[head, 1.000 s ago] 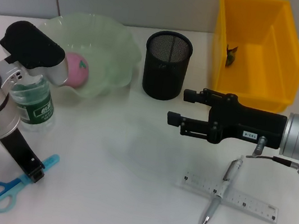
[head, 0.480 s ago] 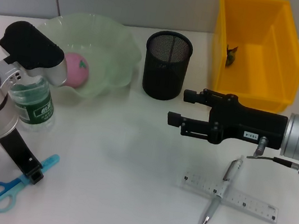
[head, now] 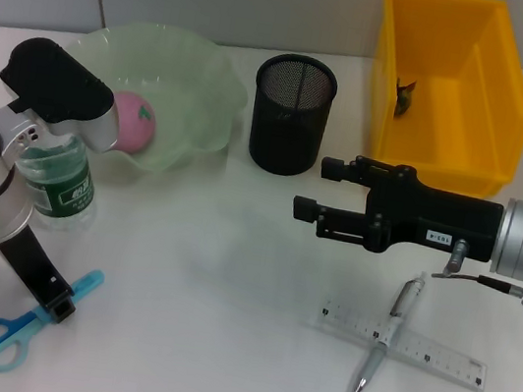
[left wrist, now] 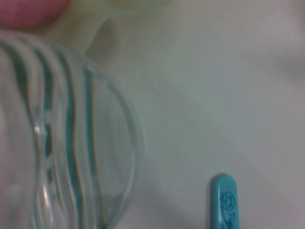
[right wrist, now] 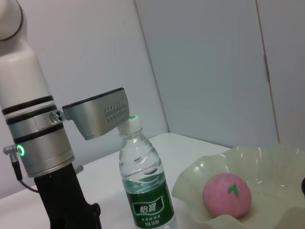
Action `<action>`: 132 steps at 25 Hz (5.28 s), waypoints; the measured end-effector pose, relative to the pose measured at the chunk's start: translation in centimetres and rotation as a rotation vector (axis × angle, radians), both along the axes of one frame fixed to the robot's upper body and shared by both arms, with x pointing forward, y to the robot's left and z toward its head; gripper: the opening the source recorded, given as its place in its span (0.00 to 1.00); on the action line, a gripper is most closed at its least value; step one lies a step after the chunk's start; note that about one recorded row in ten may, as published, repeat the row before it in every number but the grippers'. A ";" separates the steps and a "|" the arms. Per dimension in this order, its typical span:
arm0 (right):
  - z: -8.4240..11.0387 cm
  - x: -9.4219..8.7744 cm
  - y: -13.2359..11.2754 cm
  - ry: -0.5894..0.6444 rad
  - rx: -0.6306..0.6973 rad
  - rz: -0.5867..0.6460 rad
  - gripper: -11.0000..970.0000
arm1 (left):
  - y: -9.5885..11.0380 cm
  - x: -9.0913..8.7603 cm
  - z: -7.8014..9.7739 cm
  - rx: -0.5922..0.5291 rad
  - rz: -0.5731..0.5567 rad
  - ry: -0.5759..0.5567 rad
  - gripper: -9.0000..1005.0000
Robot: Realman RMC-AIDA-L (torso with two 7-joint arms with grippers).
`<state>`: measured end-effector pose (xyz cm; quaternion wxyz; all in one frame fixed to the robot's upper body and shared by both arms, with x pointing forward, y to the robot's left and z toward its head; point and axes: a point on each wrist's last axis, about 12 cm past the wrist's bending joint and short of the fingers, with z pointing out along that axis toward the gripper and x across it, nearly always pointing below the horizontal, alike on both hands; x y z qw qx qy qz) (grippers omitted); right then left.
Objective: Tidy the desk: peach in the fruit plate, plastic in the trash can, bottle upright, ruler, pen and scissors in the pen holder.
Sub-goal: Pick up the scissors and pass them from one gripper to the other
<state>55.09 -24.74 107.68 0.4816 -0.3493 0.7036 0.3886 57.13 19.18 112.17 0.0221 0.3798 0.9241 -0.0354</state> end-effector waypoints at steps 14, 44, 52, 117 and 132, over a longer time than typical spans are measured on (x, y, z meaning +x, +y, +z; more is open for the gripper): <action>0.0 0.0 0.0 0.000 0.001 -0.003 0.78 | 0.0 0.0 -0.1 0.007 0.006 0.001 0.32; 0.6 -0.1 -1.1 0.036 0.074 -0.041 0.78 | 2.0 -0.3 6.0 -0.718 0.013 0.041 0.23; 0.4 -0.5 -2.0 0.050 0.095 -0.075 0.78 | 3.1 -1.2 3.9 -1.077 0.053 0.119 0.23; -4.3 -7.7 2.8 -0.432 0.201 -0.110 0.78 | -0.5 -9.0 -8.1 -1.773 0.760 -0.408 0.24; -4.2 -7.6 4.5 -0.551 0.164 -0.158 0.78 | -1.7 -9.2 -8.3 -1.787 0.857 -0.407 0.24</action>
